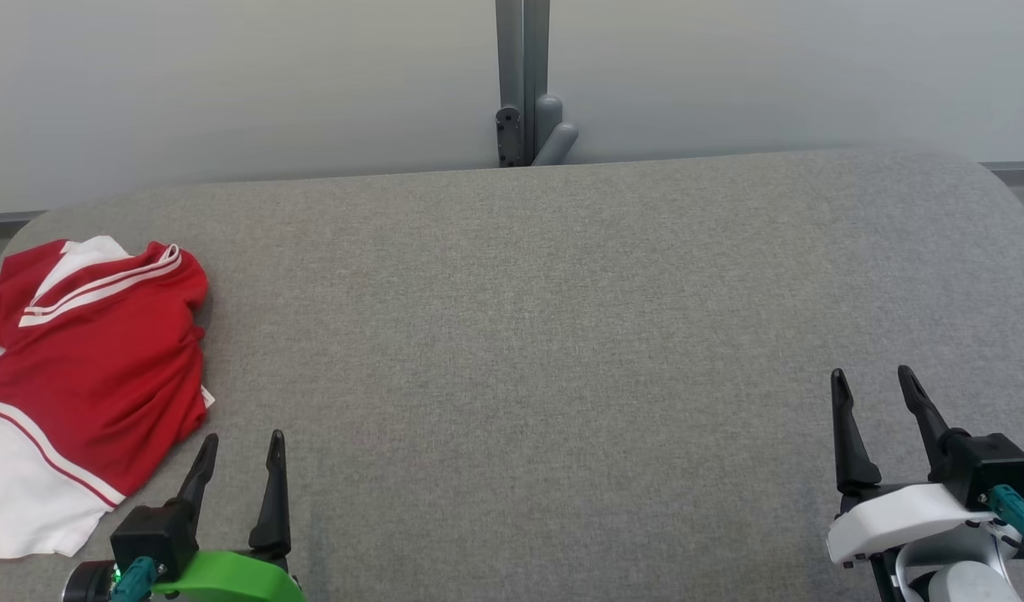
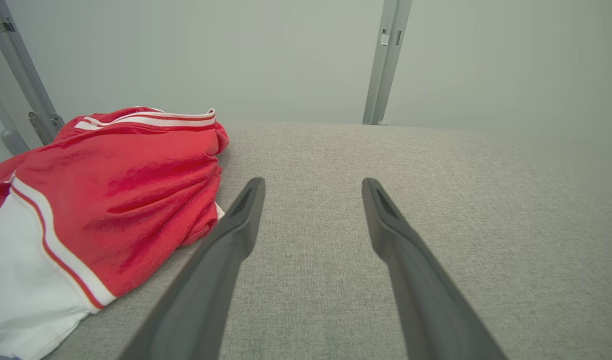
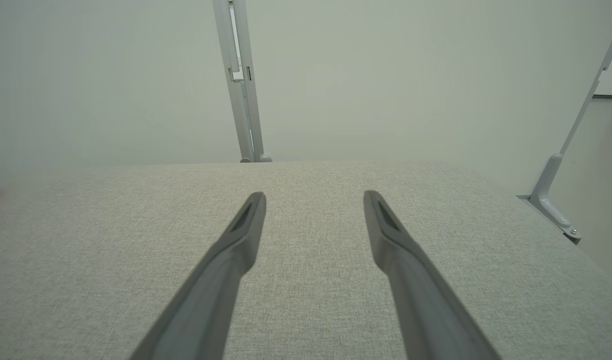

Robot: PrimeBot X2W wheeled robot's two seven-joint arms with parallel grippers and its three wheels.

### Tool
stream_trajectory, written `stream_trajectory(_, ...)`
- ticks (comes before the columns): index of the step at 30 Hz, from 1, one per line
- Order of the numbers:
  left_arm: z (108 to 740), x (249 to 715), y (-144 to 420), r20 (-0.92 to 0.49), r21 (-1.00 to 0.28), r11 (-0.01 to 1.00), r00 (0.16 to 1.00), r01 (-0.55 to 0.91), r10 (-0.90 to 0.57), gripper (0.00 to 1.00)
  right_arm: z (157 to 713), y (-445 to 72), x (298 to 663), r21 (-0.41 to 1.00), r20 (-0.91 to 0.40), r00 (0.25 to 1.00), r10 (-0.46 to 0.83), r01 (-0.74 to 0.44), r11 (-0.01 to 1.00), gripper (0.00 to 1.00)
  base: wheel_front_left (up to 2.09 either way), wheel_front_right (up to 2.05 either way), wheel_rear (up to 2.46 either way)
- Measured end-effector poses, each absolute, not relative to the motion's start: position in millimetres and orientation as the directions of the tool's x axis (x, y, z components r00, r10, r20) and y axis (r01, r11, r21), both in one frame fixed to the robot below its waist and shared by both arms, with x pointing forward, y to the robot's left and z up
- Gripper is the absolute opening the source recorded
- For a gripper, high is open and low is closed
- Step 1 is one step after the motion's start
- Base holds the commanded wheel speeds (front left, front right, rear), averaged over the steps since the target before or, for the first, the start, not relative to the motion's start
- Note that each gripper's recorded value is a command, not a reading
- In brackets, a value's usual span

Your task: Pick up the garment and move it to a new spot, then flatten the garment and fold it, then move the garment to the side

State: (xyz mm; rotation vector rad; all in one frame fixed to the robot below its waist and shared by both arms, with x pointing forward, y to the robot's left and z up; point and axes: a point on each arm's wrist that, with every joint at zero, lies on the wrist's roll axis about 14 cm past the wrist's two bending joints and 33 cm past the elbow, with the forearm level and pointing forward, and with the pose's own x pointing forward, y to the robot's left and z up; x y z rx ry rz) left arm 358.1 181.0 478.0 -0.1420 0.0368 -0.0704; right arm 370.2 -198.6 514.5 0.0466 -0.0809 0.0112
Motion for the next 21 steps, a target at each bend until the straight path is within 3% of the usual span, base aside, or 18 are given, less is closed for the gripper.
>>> stream_trajectory(21, 479.1, 354.9, 175.3, -0.013, 0.007, 0.994, 0.993, 0.114, -0.113, 1.0, 518.9, -202.8, 367.0, -0.113, 0.105, 0.994, 0.019, -0.007, 0.994, 1.0, 0.0, 0.0, 0.0)
